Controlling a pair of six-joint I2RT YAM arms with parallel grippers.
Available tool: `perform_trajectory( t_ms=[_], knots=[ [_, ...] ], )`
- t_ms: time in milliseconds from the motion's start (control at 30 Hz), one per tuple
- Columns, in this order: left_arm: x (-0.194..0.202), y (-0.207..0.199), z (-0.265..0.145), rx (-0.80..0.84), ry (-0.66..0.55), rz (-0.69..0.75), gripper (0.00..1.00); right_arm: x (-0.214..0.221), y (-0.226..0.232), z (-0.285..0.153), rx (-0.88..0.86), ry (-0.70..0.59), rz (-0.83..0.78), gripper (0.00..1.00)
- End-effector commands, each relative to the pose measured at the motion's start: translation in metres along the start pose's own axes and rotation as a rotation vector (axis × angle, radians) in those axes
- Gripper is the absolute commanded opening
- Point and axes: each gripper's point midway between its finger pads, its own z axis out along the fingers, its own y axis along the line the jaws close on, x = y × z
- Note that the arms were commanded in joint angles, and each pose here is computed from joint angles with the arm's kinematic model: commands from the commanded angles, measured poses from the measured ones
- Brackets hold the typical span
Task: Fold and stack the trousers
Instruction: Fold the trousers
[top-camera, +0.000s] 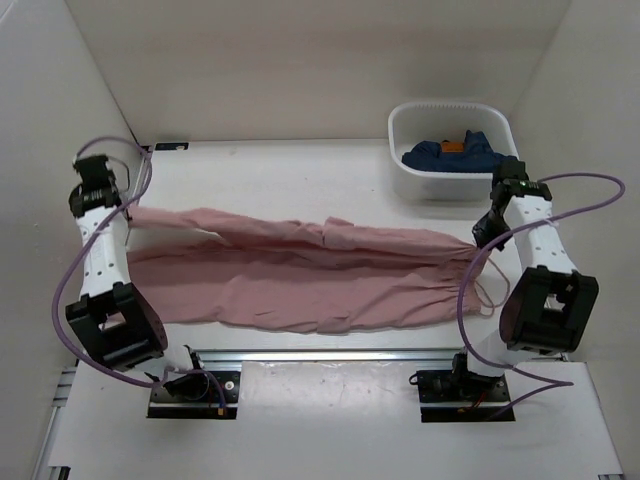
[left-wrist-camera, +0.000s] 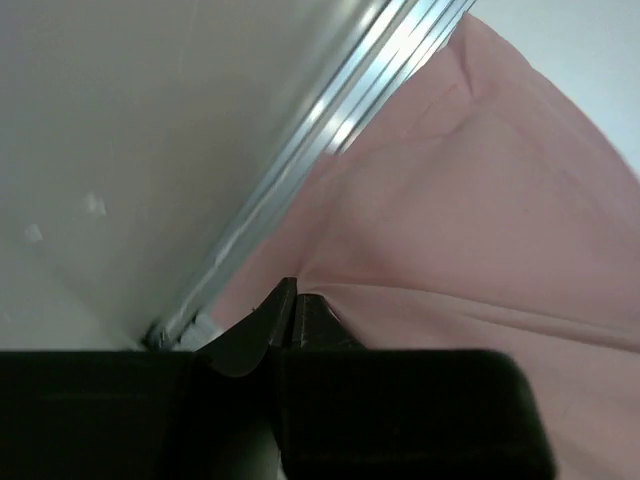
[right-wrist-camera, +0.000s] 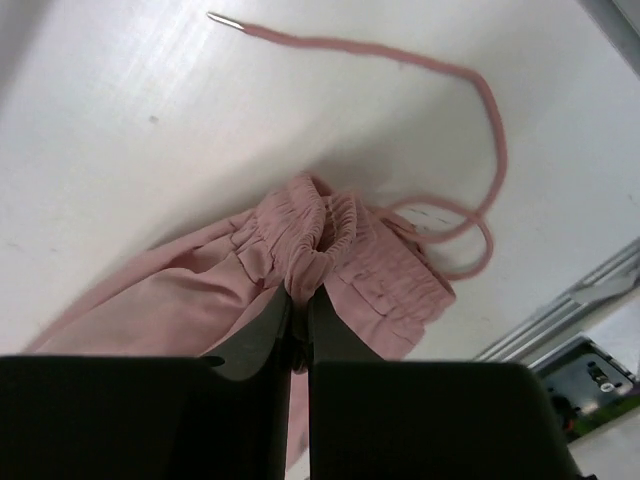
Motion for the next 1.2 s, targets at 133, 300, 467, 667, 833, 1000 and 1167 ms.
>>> perform_trajectory(
  t_ms=[133,300,467,667,833,1000,1167],
  knots=[
    [0.084,0.065,0.018,-0.126,0.137,-0.114,0.14,0.011,-0.043,-0.018,0.021,-0.075,-0.001,0.0],
    [0.087,0.059,0.023,-0.1,0.154,-0.11,0.14,0.02,-0.045,-0.012,0.009,-0.043,-0.016,0.0],
    [0.018,0.075,0.02,-0.135,0.019,-0.151,0.14,-0.01,-0.038,-0.037,-0.027,-0.069,0.021,0.0],
    [0.063,0.101,0.014,-0.257,0.096,-0.156,0.14,0.066,-0.073,-0.026,0.027,0.073,0.099,0.0],
    [0.173,0.102,0.019,-0.299,0.329,-0.123,0.14,0.119,-0.114,-0.015,0.102,0.081,0.292,0.0],
    [0.23,0.102,0.028,-0.299,0.499,-0.119,0.14,0.136,-0.124,-0.004,0.144,0.112,0.325,0.22],
    [0.224,0.114,0.034,-0.327,0.514,-0.142,0.6,0.098,-0.132,-0.025,0.179,-0.019,0.282,0.64]
  ],
)
